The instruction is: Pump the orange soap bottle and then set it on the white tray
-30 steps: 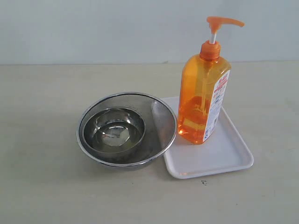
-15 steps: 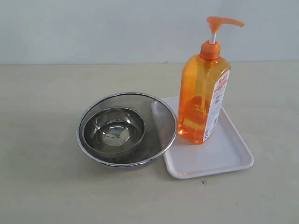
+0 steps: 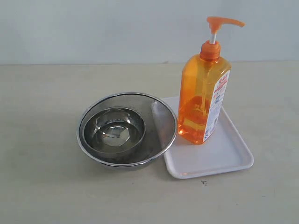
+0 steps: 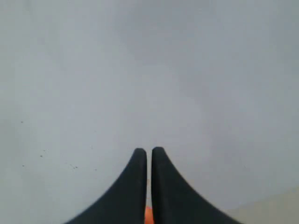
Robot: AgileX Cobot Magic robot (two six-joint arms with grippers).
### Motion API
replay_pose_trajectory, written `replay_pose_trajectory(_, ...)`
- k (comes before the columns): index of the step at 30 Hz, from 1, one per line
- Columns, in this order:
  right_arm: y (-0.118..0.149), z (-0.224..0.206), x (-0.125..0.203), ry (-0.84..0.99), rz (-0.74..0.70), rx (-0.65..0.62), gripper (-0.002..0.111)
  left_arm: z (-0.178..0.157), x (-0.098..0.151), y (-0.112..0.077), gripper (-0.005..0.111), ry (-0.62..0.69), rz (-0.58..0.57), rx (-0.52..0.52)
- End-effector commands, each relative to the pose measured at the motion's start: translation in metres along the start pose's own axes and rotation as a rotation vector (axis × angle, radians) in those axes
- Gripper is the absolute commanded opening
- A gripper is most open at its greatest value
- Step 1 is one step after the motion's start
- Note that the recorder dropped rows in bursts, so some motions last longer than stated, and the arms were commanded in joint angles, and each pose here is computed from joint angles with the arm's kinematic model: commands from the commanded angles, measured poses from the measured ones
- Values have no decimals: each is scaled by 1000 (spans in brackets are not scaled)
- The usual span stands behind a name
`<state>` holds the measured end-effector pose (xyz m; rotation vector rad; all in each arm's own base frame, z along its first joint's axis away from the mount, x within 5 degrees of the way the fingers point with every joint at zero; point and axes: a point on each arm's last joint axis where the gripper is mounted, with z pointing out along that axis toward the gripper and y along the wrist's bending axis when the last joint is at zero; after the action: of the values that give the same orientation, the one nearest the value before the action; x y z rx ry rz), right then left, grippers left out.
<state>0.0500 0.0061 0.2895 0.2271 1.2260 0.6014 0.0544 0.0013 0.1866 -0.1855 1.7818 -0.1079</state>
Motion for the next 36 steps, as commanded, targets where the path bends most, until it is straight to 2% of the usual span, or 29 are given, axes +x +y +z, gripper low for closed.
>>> replay_pose_trajectory(1,20,8,-27,19,-132,-34,0,0,1,0,5,-3,-7,-5)
replay_pose_trajectory(2,24,17,-33,43,-182,-29,0,0,1,0,5,-3,-7,-5)
replay_pose_trajectory(5,30,38,-41,107,-184,-9,0,0,1,0,5,-3,-7,-5)
replay_pose_trajectory(8,41,79,-50,275,-299,22,0,0,1,0,5,-3,-7,-5)
replay_pose_trajectory(12,50,114,-56,448,-370,35,0,0,1,0,5,-3,-7,-5)
replay_pose_trajectory(16,46,141,-42,636,-405,59,0,0,1,0,5,-3,-7,-5)
replay_pose_trajectory(18,35,150,-20,676,-397,72,0,0,1,0,5,-3,-7,-5)
replay_pose_trajectory(22,28,139,18,585,-380,4,0,0,1,0,5,-3,-7,-5)
replay_pose_trajectory(29,25,91,83,466,-301,-174,0,0,1,0,5,-3,-7,-5)
replay_pose_trajectory(36,24,56,107,455,-293,-298,0,0,1,0,5,-3,-7,-5)
